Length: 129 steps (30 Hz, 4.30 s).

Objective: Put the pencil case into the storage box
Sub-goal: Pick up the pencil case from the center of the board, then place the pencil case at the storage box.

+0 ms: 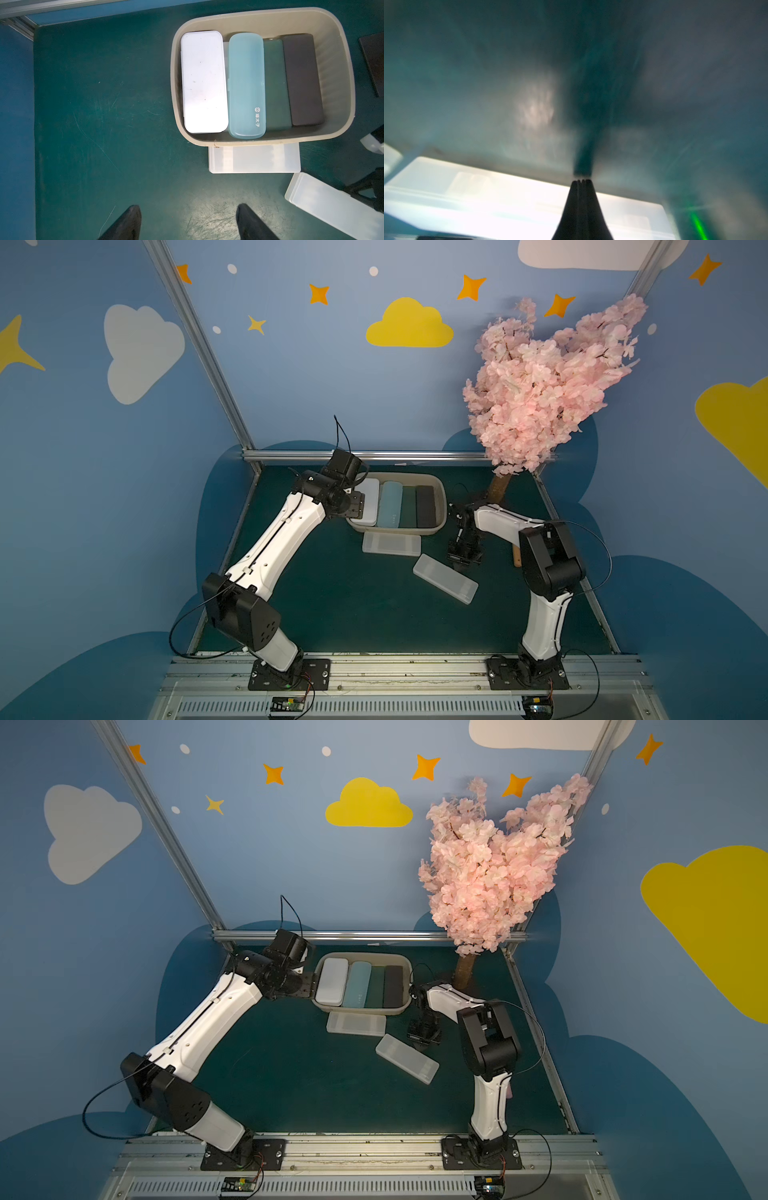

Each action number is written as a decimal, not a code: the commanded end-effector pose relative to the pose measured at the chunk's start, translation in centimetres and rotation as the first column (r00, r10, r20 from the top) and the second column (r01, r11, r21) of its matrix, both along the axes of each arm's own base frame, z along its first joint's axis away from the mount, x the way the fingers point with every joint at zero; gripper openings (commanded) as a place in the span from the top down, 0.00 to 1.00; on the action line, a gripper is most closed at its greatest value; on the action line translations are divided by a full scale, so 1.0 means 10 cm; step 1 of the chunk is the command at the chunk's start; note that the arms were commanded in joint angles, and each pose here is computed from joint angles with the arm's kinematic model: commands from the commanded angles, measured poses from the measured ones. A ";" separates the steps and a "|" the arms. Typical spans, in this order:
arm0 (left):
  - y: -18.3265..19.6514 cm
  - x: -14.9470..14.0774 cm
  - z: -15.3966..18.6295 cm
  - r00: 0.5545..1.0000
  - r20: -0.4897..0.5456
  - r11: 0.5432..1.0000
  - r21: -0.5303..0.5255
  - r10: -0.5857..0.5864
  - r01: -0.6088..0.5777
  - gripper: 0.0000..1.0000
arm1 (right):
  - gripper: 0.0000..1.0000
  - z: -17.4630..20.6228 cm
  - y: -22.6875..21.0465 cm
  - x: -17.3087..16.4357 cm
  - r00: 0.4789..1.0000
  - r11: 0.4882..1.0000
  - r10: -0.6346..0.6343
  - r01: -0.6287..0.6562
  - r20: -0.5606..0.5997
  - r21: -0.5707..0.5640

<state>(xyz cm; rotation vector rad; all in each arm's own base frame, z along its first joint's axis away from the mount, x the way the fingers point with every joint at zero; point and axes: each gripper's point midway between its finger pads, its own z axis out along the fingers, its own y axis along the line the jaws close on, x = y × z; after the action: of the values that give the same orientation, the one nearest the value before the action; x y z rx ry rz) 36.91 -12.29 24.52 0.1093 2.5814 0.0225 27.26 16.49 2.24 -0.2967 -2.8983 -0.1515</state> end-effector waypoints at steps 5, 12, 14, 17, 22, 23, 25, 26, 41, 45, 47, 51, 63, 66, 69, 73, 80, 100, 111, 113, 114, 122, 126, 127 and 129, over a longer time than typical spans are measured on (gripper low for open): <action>0.14 -0.09 0.16 0.999 0.036 1.000 -0.011 0.008 -0.008 0.23 | 0.42 0.88 0.03 0.13 0.955 0.995 0.094 -0.099 0.281 0.002; 0.21 -0.22 0.14 0.999 0.033 1.000 -0.012 0.010 -0.009 0.23 | 0.21 0.77 0.43 -0.33 0.867 0.879 0.438 -0.469 0.236 0.090; 0.23 -0.25 0.13 0.999 0.033 1.000 -0.011 0.011 -0.010 0.22 | 0.20 0.65 0.45 -0.45 0.818 0.826 0.537 -0.560 0.207 0.070; 0.26 -0.29 0.13 0.999 0.035 1.000 -0.005 0.013 -0.013 0.22 | 0.17 0.57 0.46 -0.50 0.731 0.741 0.653 -0.671 0.198 0.036; 0.30 -0.35 0.12 0.999 0.035 1.000 -0.003 0.018 -0.018 0.22 | 0.12 0.52 0.47 -0.46 0.571 0.593 0.794 -0.804 0.210 -0.055; 0.31 -0.36 0.12 0.999 0.037 1.000 -0.005 0.018 -0.018 0.22 | 0.11 0.50 0.47 -0.46 0.533 0.556 0.821 -0.828 0.206 -0.075; 0.32 -0.36 0.12 0.999 0.038 1.000 -0.006 0.021 -0.021 0.22 | 0.08 0.48 0.48 -0.44 0.463 0.491 0.863 -0.863 0.204 -0.117; 0.32 -0.37 0.12 0.999 0.037 1.000 -0.007 0.022 -0.022 0.22 | 0.06 0.47 0.48 -0.43 0.439 0.469 0.875 -0.873 0.203 -0.131; 0.35 -0.35 0.04 0.999 0.020 0.999 -0.009 0.032 -0.031 0.22 | 0.02 0.13 0.62 -0.28 0.364 0.395 0.904 -0.912 0.224 -0.110; 0.36 -0.35 0.04 0.999 0.018 0.999 -0.007 0.035 -0.035 0.22 | 0.02 0.01 0.61 -0.30 0.397 0.423 0.893 -0.901 0.211 -0.097; 0.36 -0.34 0.04 0.999 0.016 0.999 -0.005 0.034 -0.034 0.22 | 0.02 -0.04 0.59 -0.30 0.418 0.442 0.885 -0.892 0.204 -0.090; 0.36 -0.33 0.03 0.999 0.013 0.999 -0.002 0.034 -0.034 0.22 | 0.02 -0.16 0.55 -0.34 0.477 0.494 0.860 -0.867 0.182 -0.061; 0.36 -0.29 0.05 1.000 0.016 1.000 0.011 0.025 -0.025 0.22 | 0.29 -0.12 0.52 -0.43 0.567 0.577 0.807 -0.817 0.163 -0.016; 0.36 -0.28 0.06 1.000 0.018 1.000 0.013 0.024 -0.025 0.22 | 0.38 0.02 0.54 -0.48 0.585 0.593 0.793 -0.805 0.171 0.006; 0.37 -0.28 0.06 1.000 0.019 1.000 0.015 0.025 -0.026 0.22 | 0.42 0.27 0.56 -0.54 0.586 0.592 0.788 -0.805 0.188 0.027; 0.38 -0.27 0.05 0.999 0.017 0.999 0.016 0.028 -0.028 0.22 | 0.43 0.77 0.59 -0.59 0.569 0.576 0.786 -0.816 0.242 0.046; 0.36 -0.21 0.01 0.999 0.018 1.000 0.008 0.027 -0.027 0.22 | 0.45 1.56 0.66 -0.24 0.565 0.631 0.722 -0.774 0.399 -0.046; 0.42 -0.31 -0.02 0.999 0.018 0.999 0.005 0.044 -0.045 0.22 | 0.48 1.52 1.06 2.23 0.706 0.954 0.259 -0.293 0.659 -0.061; 0.44 -0.34 -0.05 0.998 0.011 0.998 0.003 0.057 -0.057 0.22 | 0.49 1.02 1.24 2.54 0.742 0.978 0.138 -0.205 0.656 0.027; 0.44 -0.34 -0.06 0.998 0.011 0.998 0.003 0.058 -0.058 0.22 | 0.49 0.95 1.28 2.57 0.751 0.979 0.118 -0.197 0.649 0.051; 0.44 -0.34 -0.07 0.998 0.009 0.998 0.002 0.059 -0.059 0.22 | 0.49 0.89 1.31 2.57 0.759 0.979 0.109 -0.193 0.642 0.062; 0.43 -0.32 -0.13 0.998 -0.002 0.998 0.004 0.062 -0.062 0.22 | 0.29 0.57 1.43 2.51 0.807 0.979 0.075 -0.170 0.586 0.109; 0.43 -0.33 -0.14 0.998 -0.006 0.998 0.004 0.062 -0.062 0.22 | 0.18 0.55 1.42 2.50 0.814 0.980 0.071 -0.165 0.577 0.112; 0.43 -0.33 -0.14 0.998 -0.006 0.998 0.004 0.062 -0.062 0.22 | 0.17 0.58 1.42 2.51 0.811 0.979 0.069 -0.166 0.581 0.116; 0.44 -0.32 -0.15 0.998 -0.009 0.998 0.006 0.064 -0.063 0.22 | 0.13 0.63 1.43 2.53 0.802 0.978 0.067 -0.172 0.593 0.122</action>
<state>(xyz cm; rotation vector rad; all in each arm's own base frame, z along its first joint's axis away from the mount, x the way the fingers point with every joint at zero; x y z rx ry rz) 33.69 -8.23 23.30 0.0458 2.5886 0.0432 52.02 30.17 7.44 -0.0244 -3.4506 -0.4991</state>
